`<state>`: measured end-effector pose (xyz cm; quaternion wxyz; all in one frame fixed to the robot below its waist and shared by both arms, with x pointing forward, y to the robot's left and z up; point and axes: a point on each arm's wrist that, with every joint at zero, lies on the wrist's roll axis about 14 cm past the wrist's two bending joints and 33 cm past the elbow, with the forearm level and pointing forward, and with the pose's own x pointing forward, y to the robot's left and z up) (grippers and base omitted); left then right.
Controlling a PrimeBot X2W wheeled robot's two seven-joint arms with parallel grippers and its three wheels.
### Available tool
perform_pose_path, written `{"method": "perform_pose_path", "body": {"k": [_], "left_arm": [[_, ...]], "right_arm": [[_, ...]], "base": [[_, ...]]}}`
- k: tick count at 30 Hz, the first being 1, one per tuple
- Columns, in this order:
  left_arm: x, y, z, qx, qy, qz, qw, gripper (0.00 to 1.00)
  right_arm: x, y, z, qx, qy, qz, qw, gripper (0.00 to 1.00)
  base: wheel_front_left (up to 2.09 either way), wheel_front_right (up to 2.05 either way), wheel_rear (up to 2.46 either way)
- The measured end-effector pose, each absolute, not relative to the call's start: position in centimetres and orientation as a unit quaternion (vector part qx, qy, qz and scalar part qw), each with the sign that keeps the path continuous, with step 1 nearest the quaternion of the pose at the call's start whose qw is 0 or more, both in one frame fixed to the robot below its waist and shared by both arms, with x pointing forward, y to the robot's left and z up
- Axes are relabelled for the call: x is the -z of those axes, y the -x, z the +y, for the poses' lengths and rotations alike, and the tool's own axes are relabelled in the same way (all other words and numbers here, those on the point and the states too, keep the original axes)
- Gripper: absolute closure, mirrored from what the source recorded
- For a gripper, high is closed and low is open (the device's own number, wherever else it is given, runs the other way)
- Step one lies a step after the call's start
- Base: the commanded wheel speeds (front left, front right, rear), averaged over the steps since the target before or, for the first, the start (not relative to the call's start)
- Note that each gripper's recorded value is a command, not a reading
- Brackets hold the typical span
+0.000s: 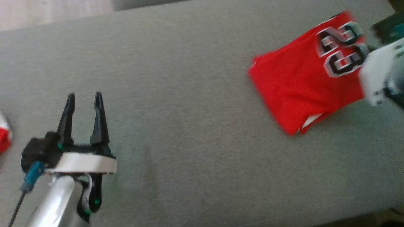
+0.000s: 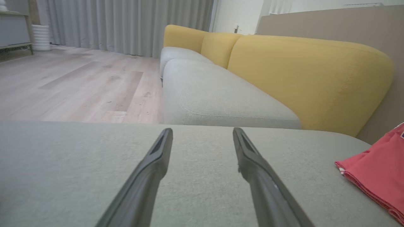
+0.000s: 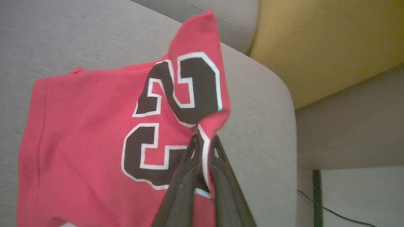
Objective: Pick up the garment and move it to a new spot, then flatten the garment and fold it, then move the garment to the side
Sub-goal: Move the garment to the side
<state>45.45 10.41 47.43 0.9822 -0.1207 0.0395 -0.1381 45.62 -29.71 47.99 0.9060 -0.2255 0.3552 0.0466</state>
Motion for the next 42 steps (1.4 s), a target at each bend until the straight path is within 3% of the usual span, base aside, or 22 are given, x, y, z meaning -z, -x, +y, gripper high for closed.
{"method": "perform_pose_path", "body": {"k": [13,27,29,30,42], "left_arm": [[-45.2,-49.2,3.4,0.221,0.136,0.055,0.964,0.00],[-44.7,-49.4,3.0,0.231,0.135,0.062,0.962,0.00],[-44.7,-49.3,3.2,0.229,0.133,0.061,0.962,0.00],[-44.8,-49.3,3.3,0.227,0.133,0.060,0.963,0.00],[-47.2,-48.0,4.5,0.211,0.132,0.037,0.968,0.00]], "right_arm": [[-50.2,-44.2,-40.3,0.080,0.254,0.332,0.905,1.00],[-51.1,-45.7,-40.7,0.084,0.285,0.287,0.911,1.00],[-51.0,-45.8,-40.7,0.086,0.281,0.286,0.912,0.21],[-51.1,-45.9,-40.7,0.086,0.280,0.285,0.913,0.00],[-53.5,-45.8,-37.2,0.057,0.244,0.203,0.947,0.00]], "base": [[0.00,0.00,0.00],[0.00,0.00,0.00],[0.00,0.00,0.00],[0.00,0.00,0.00],[0.00,0.00,0.00]]}}
